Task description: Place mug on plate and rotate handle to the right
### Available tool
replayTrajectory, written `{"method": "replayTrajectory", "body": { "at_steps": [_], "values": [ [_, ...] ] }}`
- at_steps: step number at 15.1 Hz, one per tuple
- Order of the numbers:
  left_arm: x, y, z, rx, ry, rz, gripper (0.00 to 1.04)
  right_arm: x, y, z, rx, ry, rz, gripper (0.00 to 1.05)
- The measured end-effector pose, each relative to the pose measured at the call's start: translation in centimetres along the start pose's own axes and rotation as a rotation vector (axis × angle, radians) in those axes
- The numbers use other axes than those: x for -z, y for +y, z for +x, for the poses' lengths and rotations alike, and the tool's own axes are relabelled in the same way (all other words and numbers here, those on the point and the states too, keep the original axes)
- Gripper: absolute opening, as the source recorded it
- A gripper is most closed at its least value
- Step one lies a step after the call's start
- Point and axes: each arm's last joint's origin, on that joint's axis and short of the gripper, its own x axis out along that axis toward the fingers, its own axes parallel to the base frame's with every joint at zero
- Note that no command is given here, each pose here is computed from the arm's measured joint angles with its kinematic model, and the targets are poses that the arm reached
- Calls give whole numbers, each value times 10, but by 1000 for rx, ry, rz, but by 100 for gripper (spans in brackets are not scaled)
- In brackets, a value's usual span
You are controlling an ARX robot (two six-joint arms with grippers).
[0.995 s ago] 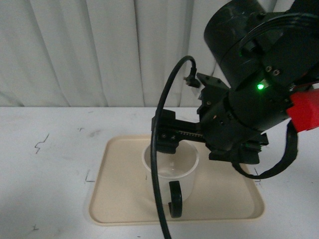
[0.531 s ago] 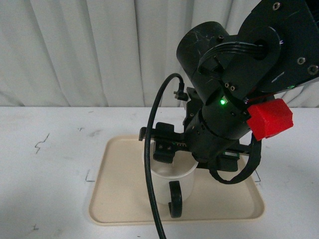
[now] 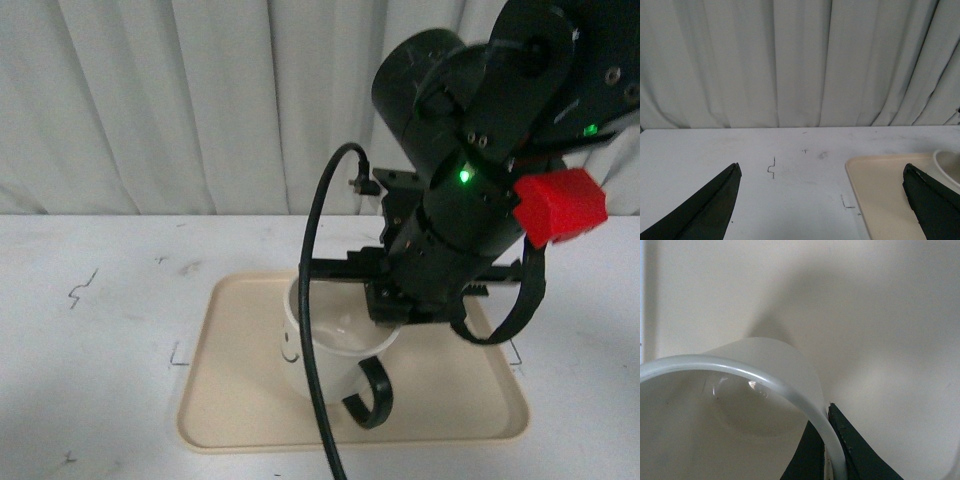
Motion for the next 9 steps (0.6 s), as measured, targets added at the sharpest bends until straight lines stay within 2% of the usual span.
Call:
{"method": "replayTrajectory", "body": {
  "at_steps": [2,4,5,7,9],
  "values": [
    [0,0,0,0,0,0,98,-23,0,-18,-2,-62,-167,3],
    [0,0,0,0,0,0,98,-42,6,-35,-24,-143,-423,3],
    [0,0,0,0,0,0,98,-45,8,-39,-29,-148,-574,3],
    [0,0,0,0,0,0,98,-40,9,-35,-10,-67,-872,3],
    [0,0,0,0,0,0,98,-35,6,-21,-26,-14,-1119,3]
  ]
}}
